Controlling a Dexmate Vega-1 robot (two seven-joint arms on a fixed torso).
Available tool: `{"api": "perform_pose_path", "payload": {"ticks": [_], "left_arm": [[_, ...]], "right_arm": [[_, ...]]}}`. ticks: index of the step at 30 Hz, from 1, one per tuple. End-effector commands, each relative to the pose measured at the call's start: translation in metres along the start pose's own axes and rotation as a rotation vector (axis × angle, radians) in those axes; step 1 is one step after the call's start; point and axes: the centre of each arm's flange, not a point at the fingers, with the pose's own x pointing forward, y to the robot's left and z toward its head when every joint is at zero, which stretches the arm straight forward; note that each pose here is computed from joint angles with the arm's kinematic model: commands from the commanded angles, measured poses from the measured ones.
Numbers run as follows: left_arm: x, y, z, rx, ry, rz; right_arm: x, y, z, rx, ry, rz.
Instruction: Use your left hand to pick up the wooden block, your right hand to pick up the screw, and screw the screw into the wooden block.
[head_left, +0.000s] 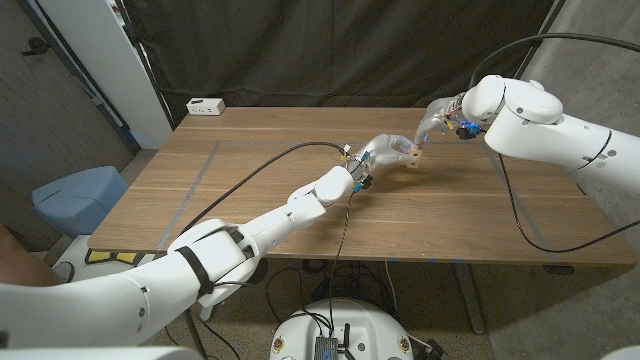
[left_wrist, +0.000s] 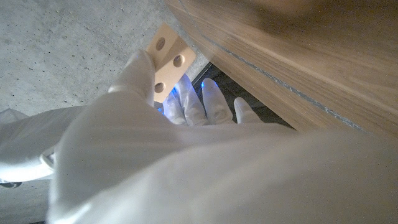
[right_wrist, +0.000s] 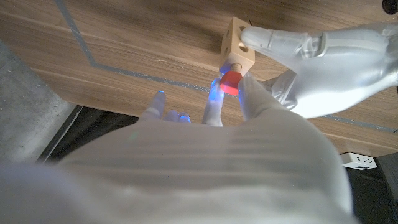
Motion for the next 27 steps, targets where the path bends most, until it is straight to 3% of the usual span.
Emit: {"api": "perform_pose_path", "payload": {"ticks": [1, 27], "left_arm": [[-0.0003, -0.0009, 0.0005, 0.001, -0.002, -0.003], [-0.0009, -0.0017, 0.0025, 0.002, -0.007, -0.007]], "right_arm": [[0.0000, 0.0018, 0.0003, -0.001, 0.003, -0.004], [-0.0004, 0.0050, 0.0039, -0.028, 0.036, -0.021]]}}
